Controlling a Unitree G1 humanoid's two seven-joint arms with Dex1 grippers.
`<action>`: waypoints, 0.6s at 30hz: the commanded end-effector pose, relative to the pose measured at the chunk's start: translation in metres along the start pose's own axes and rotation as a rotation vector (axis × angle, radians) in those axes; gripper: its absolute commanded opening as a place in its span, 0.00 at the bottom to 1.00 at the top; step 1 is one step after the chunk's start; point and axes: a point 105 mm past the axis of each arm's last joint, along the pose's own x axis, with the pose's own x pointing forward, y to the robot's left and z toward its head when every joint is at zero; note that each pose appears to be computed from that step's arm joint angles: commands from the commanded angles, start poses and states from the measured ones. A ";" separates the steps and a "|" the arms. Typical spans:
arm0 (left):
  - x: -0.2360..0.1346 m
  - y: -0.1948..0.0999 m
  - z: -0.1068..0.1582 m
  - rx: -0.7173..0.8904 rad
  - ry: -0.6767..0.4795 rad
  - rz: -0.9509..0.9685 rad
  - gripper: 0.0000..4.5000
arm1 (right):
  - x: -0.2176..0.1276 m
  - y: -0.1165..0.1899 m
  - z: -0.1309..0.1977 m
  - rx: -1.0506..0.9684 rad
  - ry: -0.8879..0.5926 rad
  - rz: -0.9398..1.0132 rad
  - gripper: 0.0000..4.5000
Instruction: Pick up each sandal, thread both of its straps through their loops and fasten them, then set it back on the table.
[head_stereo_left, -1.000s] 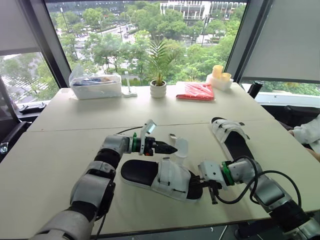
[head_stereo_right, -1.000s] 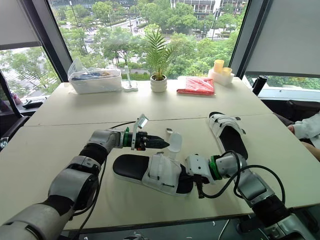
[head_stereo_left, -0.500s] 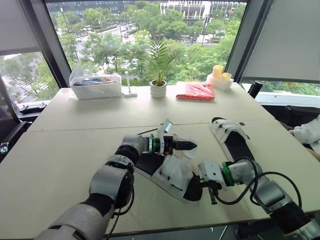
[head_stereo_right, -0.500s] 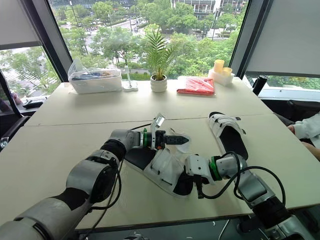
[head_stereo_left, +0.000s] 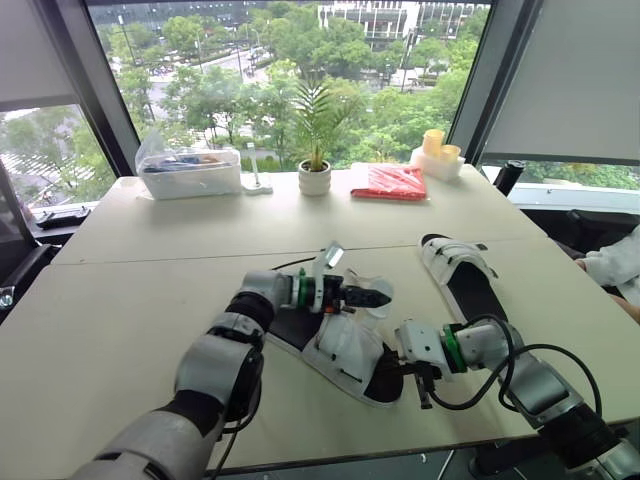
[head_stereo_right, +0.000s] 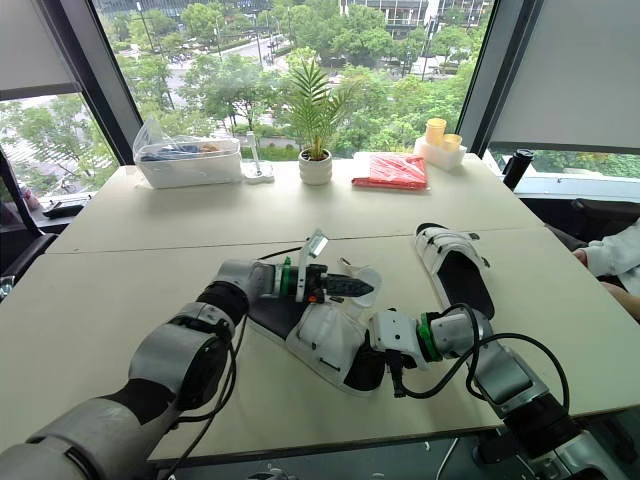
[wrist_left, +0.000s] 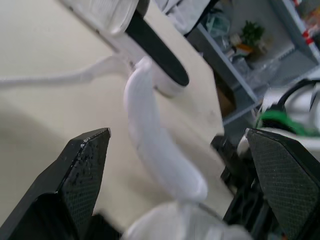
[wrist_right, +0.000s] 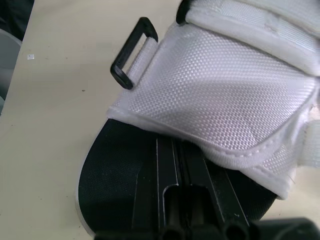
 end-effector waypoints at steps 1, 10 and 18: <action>-0.019 0.008 0.008 0.046 -0.025 0.051 0.99 | 0.004 0.015 -0.026 0.073 0.096 0.055 0.00; -0.053 0.040 -0.007 0.206 0.041 0.252 0.99 | 0.005 0.012 -0.025 0.066 0.089 0.058 0.00; -0.071 0.042 -0.026 0.333 0.207 0.242 0.99 | 0.004 0.010 -0.026 0.063 0.093 0.059 0.00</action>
